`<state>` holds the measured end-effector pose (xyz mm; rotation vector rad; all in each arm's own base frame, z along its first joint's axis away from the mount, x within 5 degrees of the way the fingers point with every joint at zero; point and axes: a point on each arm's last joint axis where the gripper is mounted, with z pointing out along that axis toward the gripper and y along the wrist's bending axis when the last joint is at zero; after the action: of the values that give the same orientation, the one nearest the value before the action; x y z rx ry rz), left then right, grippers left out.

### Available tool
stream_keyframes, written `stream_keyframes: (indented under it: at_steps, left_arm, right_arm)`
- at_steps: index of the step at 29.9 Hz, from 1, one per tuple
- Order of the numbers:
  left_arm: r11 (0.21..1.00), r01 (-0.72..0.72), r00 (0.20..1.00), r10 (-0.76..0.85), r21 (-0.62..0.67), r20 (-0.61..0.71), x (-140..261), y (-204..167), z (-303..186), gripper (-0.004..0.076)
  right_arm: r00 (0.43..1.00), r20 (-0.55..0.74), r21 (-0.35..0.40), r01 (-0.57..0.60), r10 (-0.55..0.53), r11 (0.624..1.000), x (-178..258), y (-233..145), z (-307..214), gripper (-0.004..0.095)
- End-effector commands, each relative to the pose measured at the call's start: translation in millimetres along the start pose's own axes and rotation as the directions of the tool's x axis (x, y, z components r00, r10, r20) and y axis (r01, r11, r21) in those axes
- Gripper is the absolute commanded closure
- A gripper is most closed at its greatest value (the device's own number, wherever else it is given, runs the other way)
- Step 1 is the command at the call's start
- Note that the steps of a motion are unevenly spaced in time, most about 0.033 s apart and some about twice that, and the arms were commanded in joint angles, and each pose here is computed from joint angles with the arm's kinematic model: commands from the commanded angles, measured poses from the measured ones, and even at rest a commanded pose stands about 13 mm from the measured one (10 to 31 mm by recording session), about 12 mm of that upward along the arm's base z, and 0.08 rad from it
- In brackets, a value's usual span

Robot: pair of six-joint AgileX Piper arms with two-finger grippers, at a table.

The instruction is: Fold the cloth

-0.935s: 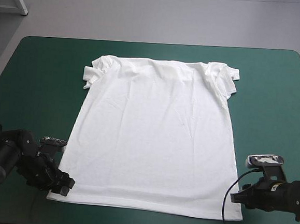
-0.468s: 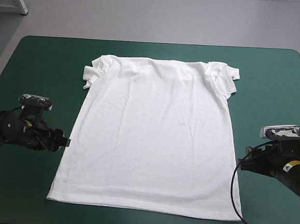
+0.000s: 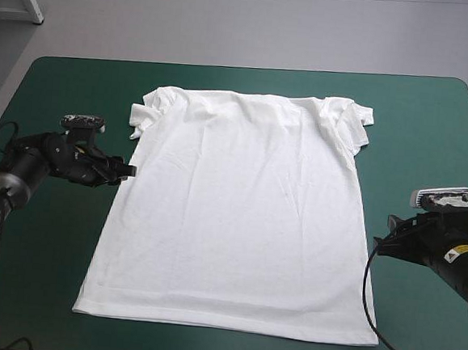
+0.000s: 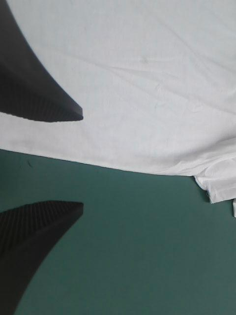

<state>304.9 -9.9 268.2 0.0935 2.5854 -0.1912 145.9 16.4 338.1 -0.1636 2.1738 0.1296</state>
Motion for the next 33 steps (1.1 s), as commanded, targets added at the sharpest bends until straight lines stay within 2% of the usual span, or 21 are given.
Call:
stream_keyframes:
  at_steps: [1,7,12,18,23,26,29,30,33]
  left_arm:
    - [0.999,0.033,0.99,-0.035,0.012,0.136,-32,1,6,0.028]
    - [0.997,0.041,0.994,-0.048,0.071,0.098,-53,3,45,0.028]
    - [0.996,0.039,0.998,-0.043,0.075,0.051,-52,6,69,0.0296]
    - [0.991,0.03,0.997,-0.04,0.132,0.073,-54,2,77,0.0311]
    - [0.993,-0.014,0.996,0.003,0.121,0.088,-55,-1,77,0.0321]
    - [0.993,-0.025,0.996,0.015,0.113,0.086,-54,0,77,0.0423]
    - [0.994,-0.044,0.995,0.036,0.096,0.089,-54,1,77,0.0654]
    - [0.995,-0.056,0.995,0.047,0.087,0.093,-55,2,77,0.0702]
    - [0.995,-0.054,0.994,0.045,0.082,0.1,-55,3,77,0.0705]
  right_arm:
    - [0.994,0.106,0.023,0.003,-0.005,1.0,-16,-2,-7,0.0446]
    - [0.994,0.109,0.023,0.003,-0.005,1.0,-16,-2,-7,0.0446]
    - [0.994,0.111,0.021,0.0,-0.002,1.0,-16,-2,-7,0.0455]
    - [0.991,0.132,0.025,-0.001,-0.003,1.0,-18,-3,-7,0.0467]
    - [0.989,0.146,0.026,-0.004,0.0,1.0,-19,-3,-8,0.0467]
    - [0.989,0.147,0.026,-0.004,0.0,1.0,-20,-3,-8,0.0486]
    - [0.989,0.148,0.028,-0.003,-0.001,1.0,-20,-3,-8,0.0503]
    - [0.99,0.143,0.029,0.005,-0.009,1.0,-20,-3,-6,0.0507]
    - [0.993,0.106,0.029,0.041,-0.043,0.999,-20,-4,4,0.0506]
